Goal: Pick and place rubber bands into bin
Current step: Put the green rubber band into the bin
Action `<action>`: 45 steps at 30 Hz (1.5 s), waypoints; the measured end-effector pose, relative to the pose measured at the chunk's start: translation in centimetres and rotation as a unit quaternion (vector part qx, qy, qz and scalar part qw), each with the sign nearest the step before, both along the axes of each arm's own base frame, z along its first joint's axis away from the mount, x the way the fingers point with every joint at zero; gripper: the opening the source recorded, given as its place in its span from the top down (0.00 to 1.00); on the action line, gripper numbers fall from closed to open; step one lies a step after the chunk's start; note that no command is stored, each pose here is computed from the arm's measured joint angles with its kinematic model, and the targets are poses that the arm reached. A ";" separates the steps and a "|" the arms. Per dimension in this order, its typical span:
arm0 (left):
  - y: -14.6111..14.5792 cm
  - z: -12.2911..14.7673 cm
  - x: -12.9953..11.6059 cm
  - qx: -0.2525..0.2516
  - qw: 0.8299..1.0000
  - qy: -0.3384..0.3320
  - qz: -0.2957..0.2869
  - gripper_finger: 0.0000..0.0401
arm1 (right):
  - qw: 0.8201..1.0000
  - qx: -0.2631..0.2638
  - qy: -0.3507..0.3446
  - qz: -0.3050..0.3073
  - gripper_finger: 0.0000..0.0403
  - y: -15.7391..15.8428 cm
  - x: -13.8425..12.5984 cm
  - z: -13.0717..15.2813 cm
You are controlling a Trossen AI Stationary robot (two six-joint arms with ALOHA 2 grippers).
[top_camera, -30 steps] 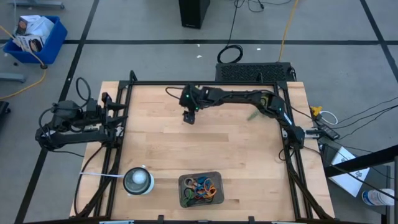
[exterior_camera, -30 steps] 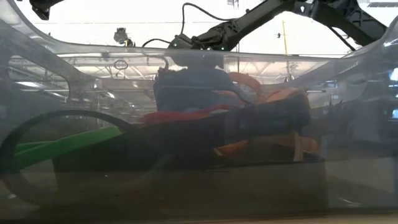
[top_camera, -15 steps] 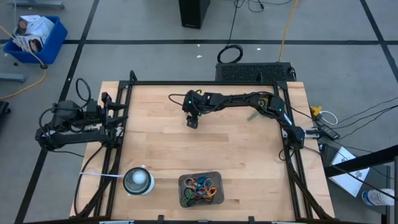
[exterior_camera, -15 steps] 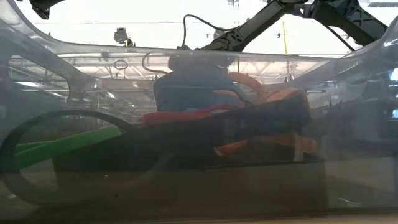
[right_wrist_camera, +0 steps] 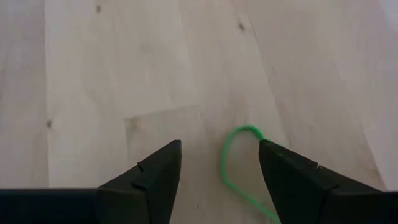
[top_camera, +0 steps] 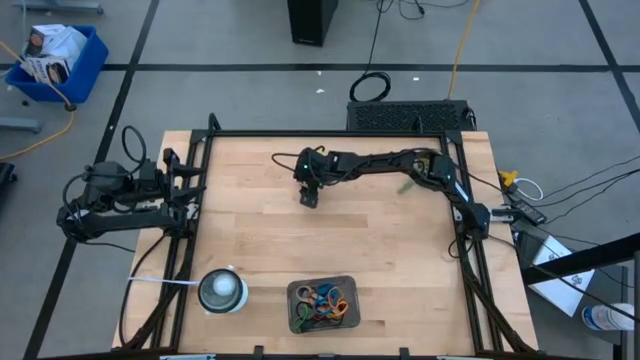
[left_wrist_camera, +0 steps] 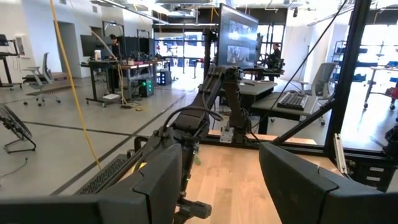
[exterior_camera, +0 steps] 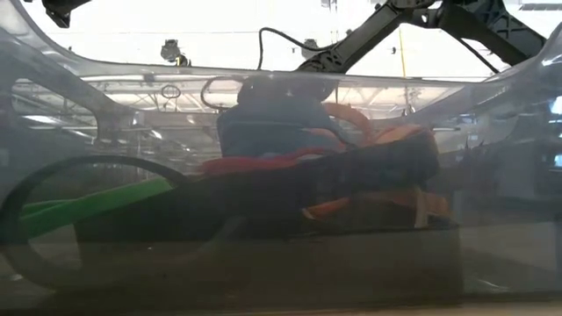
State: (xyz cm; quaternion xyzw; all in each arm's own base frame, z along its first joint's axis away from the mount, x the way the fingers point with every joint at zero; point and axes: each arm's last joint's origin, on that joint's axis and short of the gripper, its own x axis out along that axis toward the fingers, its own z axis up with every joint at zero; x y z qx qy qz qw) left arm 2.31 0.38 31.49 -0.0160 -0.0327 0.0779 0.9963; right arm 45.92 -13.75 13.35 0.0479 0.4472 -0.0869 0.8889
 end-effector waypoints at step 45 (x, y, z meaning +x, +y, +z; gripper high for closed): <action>0.0 0.1 0.0 -0.048 0.999 -0.012 -0.003 0.44 | 0.999 -0.016 -0.033 0.001 1.00 1.0 -0.9 5.4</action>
